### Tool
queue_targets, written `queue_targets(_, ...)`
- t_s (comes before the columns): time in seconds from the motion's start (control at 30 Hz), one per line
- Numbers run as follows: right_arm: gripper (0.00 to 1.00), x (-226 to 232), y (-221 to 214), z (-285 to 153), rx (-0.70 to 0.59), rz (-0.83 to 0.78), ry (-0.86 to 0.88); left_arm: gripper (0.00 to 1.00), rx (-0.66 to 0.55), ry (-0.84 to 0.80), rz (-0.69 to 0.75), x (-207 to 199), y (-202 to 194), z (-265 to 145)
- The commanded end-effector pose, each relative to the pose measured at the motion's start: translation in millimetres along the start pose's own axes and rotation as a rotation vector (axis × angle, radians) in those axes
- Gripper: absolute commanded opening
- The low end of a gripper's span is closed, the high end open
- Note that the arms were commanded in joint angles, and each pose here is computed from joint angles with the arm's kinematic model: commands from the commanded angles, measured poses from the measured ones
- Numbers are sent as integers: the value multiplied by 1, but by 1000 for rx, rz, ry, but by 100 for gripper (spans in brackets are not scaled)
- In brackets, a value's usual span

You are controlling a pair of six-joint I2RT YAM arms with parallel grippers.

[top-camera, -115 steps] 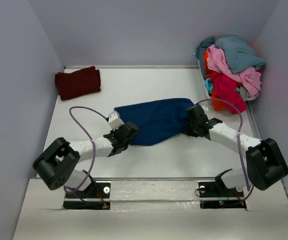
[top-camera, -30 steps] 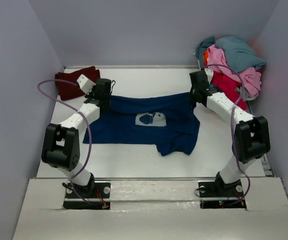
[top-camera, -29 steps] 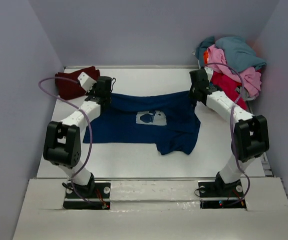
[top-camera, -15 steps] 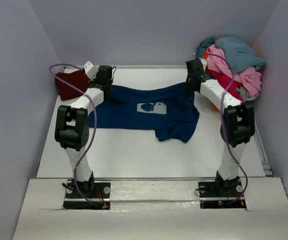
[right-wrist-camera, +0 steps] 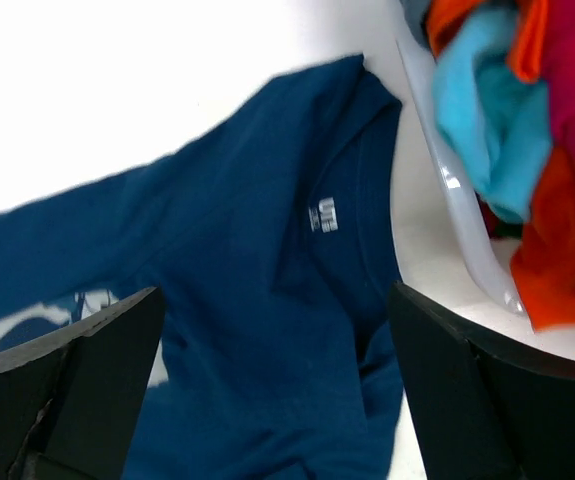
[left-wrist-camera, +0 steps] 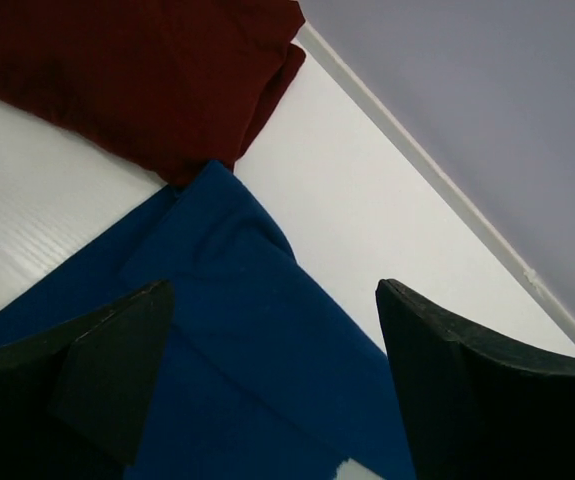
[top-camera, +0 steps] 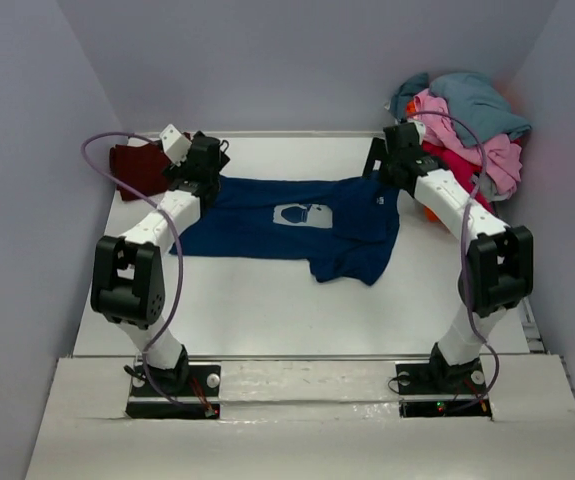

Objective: Fold and stack the t-shirts
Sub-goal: Flatten out the tshirt

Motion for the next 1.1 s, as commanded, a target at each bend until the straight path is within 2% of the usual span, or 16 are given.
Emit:
queue_targets(0.0,96,-11,-3,-41,-37,39,49,93,-76,-4,-24,-3,20,-45)
queue_targets(0.17,87,-21,-58,-50,71,7,50,93,-1,60,7,16,-14,-64)
queue_targets(0.23,84,-23,-70,-59,63,3,68,93,17,81,8,31,-28,-74)
queue_targets(0.27,77,-29,-87,-57,98,-5,56,93,32,73,9,33,-37,-80)
queue_targets(0.4,72,-33,-115,-57,147,-26,63,93,64,86,13,48,-65,-100)
queue_targets(0.73,71,-20,-170,-58,233,-87,89,92,67,102,8,82,-86,-115)
queue_targets(0.8,67,-8,-185,-56,261,-119,104,92,51,109,8,86,-86,-115)
queue_targets(1.07,67,19,-194,-48,271,-167,105,92,68,117,35,83,-99,-104)
Point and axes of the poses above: each gripper's point midway between its finger pads, its own z axis out along the fingers, its own x axis along the line the jaws close on, y = z × x, the point moved 6 cm from there along -z, back along the fingers, and after that the axes turned 2 degrees about -z, right-handed, at the moved point
